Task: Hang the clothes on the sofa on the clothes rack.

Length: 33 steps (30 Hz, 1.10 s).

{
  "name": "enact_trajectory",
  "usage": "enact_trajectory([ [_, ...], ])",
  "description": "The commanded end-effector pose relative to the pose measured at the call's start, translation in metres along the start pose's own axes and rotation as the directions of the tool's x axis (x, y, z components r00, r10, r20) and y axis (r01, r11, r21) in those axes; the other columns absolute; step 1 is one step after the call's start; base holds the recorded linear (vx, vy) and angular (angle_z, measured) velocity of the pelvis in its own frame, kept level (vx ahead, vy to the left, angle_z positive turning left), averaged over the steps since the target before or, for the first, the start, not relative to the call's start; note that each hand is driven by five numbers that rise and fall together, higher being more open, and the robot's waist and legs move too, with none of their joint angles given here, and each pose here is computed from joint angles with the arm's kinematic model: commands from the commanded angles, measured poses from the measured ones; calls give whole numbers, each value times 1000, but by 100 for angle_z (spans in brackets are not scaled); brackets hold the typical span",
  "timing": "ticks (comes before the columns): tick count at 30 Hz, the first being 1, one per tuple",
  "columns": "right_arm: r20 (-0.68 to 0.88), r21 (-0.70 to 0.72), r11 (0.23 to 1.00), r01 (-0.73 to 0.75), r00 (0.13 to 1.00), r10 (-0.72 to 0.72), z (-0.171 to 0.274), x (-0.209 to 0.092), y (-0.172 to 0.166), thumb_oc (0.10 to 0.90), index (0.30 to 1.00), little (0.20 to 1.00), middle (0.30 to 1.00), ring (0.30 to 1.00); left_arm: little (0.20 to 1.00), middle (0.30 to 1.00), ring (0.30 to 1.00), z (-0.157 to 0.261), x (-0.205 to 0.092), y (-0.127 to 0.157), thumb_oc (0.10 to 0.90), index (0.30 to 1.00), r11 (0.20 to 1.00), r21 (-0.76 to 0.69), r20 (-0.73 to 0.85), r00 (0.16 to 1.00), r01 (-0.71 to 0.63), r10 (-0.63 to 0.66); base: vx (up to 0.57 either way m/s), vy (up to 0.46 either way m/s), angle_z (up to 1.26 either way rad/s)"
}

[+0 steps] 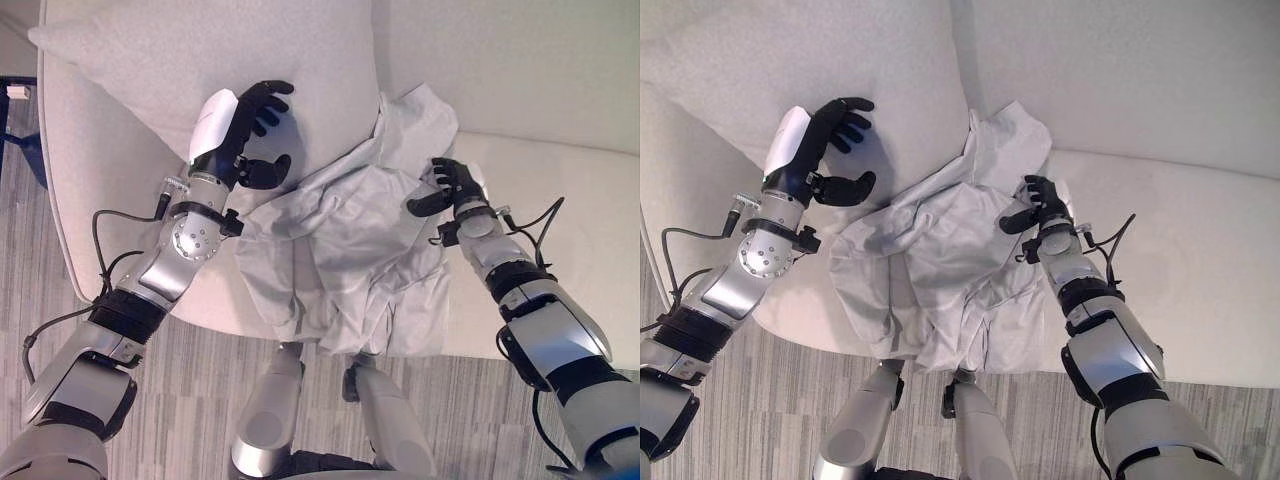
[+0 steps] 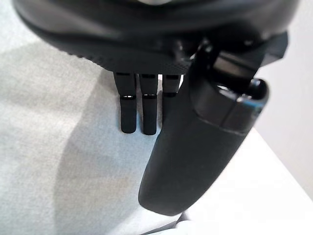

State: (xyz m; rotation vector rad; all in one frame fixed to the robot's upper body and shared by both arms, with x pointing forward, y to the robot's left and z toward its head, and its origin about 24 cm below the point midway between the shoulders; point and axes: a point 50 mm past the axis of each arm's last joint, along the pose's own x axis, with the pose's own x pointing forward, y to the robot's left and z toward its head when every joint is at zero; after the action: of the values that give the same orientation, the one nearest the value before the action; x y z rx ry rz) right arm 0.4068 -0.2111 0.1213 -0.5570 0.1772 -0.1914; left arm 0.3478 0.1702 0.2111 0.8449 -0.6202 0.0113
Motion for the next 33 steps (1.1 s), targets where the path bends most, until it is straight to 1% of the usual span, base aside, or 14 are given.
enact_trajectory([
  [1,35,2,999,52,998,-52,29,6,-16,800,900,900,900,900,900,900,900,64,39,35,800,900,987,-9,262,952,-163,159,3,9,17],
  [4,-13,7,999,50,999,-50,18,6,-14,800,900,900,900,900,900,900,900,73,44,33,800,900,985,-26,283,943,-173,174,11,10,9],
  [5,-40,-13,999,46,998,-47,10,5,-12,620,629,629,629,629,900,900,900,81,47,30,800,900,985,-35,305,936,-170,173,5,6,15],
  [6,-40,-12,999,47,998,-48,10,5,-12,400,300,300,300,300,900,900,900,81,48,30,800,900,985,-36,306,936,-170,173,21,4,20],
  [7,-65,-51,998,44,997,-47,2,4,-11,400,300,300,300,300,900,900,900,84,48,27,800,900,986,-36,315,935,-163,166,13,-1,20],
  [12,-67,-45,997,56,996,-59,-14,0,-7,400,300,300,300,300,900,900,900,83,44,25,800,900,986,-24,320,933,-167,166,11,-6,5],
  [16,-3,-26,999,46,999,-46,-22,-7,3,400,300,300,300,300,900,900,900,76,37,27,800,900,983,-14,306,935,-184,179,6,-29,-1],
  [17,36,-5,999,37,999,-36,-31,-14,7,400,300,300,300,300,900,900,900,76,32,28,800,900,981,-4,314,931,-193,184,8,-38,-5],
  [19,52,-4,1000,24,998,-24,-47,-25,12,400,300,300,300,300,900,900,900,82,26,26,800,900,982,-15,343,922,-188,182,13,-75,-7],
  [23,25,-3,1000,27,999,-27,-77,-41,10,400,300,300,300,300,900,900,900,92,20,24,800,900,982,-39,388,902,-186,187,-5,-102,-5],
  [24,-6,0,1000,32,999,-32,-93,-48,10,400,300,300,300,300,900,900,900,99,17,25,800,900,980,-60,414,888,-191,198,-19,-112,-1],
  [27,-59,7,1000,28,998,-28,-113,-58,12,400,300,300,300,300,900,900,900,105,13,22,800,900,980,-104,428,882,-168,197,-6,-113,-3],
  [31,-72,12,999,30,997,-29,-119,-63,13,400,300,300,300,300,900,900,900,109,11,16,800,900,981,-143,431,884,-133,183,-7,-97,-4],
  [33,-65,14,999,35,997,-34,-120,-64,11,400,300,300,300,300,900,900,900,110,13,4,800,900,983,-165,417,897,-81,144,-15,-92,-10],
])
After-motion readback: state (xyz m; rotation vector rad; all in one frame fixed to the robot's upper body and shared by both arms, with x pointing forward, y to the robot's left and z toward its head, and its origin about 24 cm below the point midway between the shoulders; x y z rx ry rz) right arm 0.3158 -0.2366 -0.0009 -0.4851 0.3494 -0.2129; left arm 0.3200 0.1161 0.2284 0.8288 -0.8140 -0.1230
